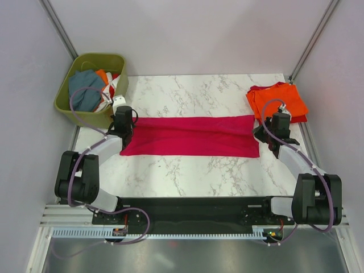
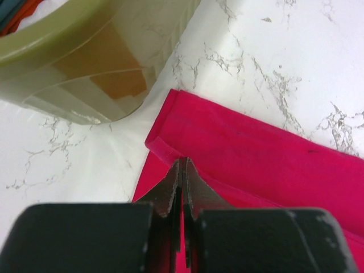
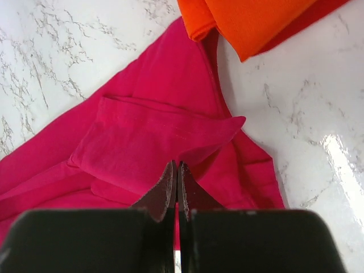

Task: Fold and stack the t-shirts
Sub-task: Fold the tshirt

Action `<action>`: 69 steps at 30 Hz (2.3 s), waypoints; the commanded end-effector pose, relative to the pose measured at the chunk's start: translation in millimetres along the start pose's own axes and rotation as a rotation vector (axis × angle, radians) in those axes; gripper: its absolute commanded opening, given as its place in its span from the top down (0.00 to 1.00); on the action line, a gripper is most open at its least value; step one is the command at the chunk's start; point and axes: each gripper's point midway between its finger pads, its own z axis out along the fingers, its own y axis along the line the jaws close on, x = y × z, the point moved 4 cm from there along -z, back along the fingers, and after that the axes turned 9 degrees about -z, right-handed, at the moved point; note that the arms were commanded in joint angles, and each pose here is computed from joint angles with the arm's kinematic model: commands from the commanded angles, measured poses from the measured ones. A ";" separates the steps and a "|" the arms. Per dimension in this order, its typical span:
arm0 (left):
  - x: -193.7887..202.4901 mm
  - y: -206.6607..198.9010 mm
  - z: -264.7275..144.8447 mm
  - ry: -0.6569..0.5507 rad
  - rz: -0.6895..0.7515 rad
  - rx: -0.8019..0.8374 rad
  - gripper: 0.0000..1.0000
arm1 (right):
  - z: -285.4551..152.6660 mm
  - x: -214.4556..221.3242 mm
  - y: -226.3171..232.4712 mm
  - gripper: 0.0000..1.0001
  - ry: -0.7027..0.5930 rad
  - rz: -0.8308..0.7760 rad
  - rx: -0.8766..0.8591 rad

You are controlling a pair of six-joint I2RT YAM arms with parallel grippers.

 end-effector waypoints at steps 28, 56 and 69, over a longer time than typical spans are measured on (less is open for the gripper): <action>-9.1 -115.0 -94.1 0.147 -0.084 0.494 0.44 | 37.9 -18.0 64.9 0.50 -0.009 -0.157 -0.096; 120.6 -329.4 -80.5 0.707 -0.054 0.913 0.60 | 125.7 25.2 89.3 0.48 0.248 -0.198 -0.206; 165.2 -317.1 -62.3 0.867 -0.070 0.792 0.66 | 122.5 32.6 88.9 0.57 0.282 -0.264 -0.144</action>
